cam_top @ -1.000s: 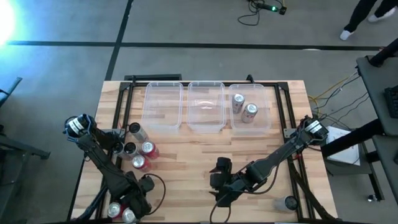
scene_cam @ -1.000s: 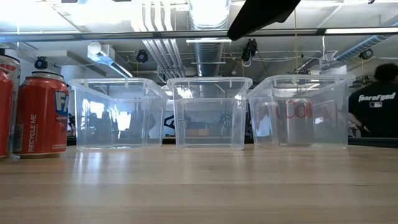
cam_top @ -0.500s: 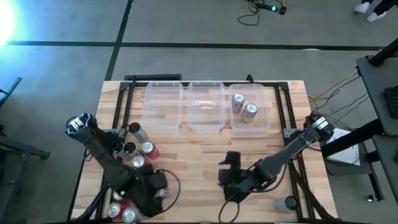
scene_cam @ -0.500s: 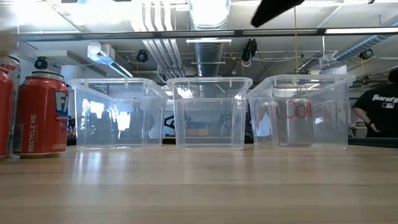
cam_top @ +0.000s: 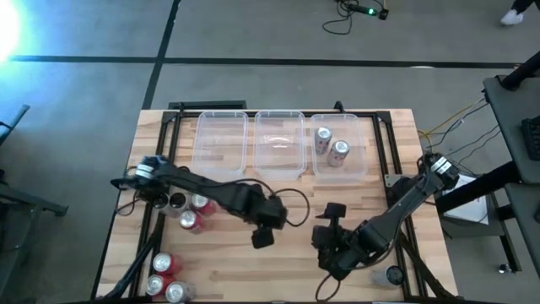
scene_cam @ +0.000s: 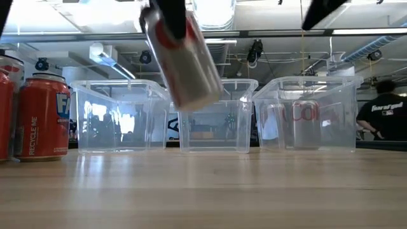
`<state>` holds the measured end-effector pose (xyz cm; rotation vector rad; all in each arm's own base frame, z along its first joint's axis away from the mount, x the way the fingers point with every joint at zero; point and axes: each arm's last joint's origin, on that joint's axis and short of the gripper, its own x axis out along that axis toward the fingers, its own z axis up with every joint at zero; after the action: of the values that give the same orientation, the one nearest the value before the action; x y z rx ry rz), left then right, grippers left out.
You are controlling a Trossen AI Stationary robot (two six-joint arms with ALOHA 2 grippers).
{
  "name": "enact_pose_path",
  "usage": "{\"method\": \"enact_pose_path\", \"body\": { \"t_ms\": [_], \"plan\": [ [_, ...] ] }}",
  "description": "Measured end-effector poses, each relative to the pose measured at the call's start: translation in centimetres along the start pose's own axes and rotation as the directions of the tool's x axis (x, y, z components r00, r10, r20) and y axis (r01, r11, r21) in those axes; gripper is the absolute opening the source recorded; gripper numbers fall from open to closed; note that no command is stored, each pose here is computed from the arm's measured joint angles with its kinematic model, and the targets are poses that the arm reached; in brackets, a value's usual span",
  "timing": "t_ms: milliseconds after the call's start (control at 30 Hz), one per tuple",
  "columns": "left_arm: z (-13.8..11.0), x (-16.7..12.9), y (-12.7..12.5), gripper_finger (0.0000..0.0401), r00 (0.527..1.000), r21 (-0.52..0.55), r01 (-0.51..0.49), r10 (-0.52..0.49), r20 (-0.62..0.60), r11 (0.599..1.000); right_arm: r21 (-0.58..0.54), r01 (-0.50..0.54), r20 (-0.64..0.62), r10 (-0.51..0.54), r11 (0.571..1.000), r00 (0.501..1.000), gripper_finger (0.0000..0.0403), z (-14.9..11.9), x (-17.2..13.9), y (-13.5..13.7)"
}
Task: Sort soda cans
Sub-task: Put the red-silver soda can into the right transparent bin
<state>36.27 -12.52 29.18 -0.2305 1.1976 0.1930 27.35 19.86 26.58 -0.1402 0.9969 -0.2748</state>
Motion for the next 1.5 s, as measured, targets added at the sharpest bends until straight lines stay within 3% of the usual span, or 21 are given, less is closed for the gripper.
{"method": "enact_pose_path", "body": {
  "t_ms": [133,300,433,533,767,1000,1167,1333,1500],
  "plan": [
    [1.6,3.0,0.5,0.0283,0.995,0.056,-0.011,0.017,-0.102,0.998,-0.011,0.0,-0.027,0.0,1.0,1.0,0.0379,-1.4,0.5,1.4],
    [2.8,5.0,0.4,0.0286,0.991,0.083,-0.009,0.02,-0.135,0.997,0.005,-0.038,-0.035,0.038,0.999,0.999,0.0379,-2.9,0.9,3.1],
    [3.2,6.3,0.2,0.033,0.986,0.104,0.006,0.012,-0.165,0.995,0.01,-0.065,-0.014,0.065,0.998,0.998,0.0379,-3.1,1.2,3.7],
    [3.4,6.2,0.0,0.035,0.987,0.12,0.018,0.001,-0.158,0.993,0.006,-0.076,0.005,0.076,0.997,0.997,0.0379,-2.9,1.2,3.9],
    [3.3,5.0,-0.6,0.0349,0.99,0.128,0.029,-0.01,-0.143,0.991,-0.015,-0.077,0.068,0.078,0.997,0.995,0.038,-2.0,1.6,3.8],
    [-0.2,-0.1,-1.2,0.0344,0.989,0.138,-0.073,0.09,-0.12,0.988,-0.013,-0.096,0.137,0.097,0.995,0.986,0.038,1.1,3.5,2.0],
    [-3.6,-2.0,-0.7,0.0344,0.999,0.026,-0.036,0.036,-0.005,0.999,-0.05,-0.17,0.107,0.174,0.984,0.979,0.038,4.1,4.6,-0.7],
    [-6.6,-0.2,0.5,0.0344,0.986,-0.055,0.068,-0.059,0.155,0.996,-0.084,-0.268,0.076,0.275,0.96,0.959,0.038,6.6,5.6,-3.2],
    [-8.5,2.9,2.7,0.0344,0.956,-0.113,-0.015,0.047,0.288,0.994,-0.107,-0.343,0.06,0.351,0.933,0.935,0.038,8.0,6.7,-5.3]
  ]
}}
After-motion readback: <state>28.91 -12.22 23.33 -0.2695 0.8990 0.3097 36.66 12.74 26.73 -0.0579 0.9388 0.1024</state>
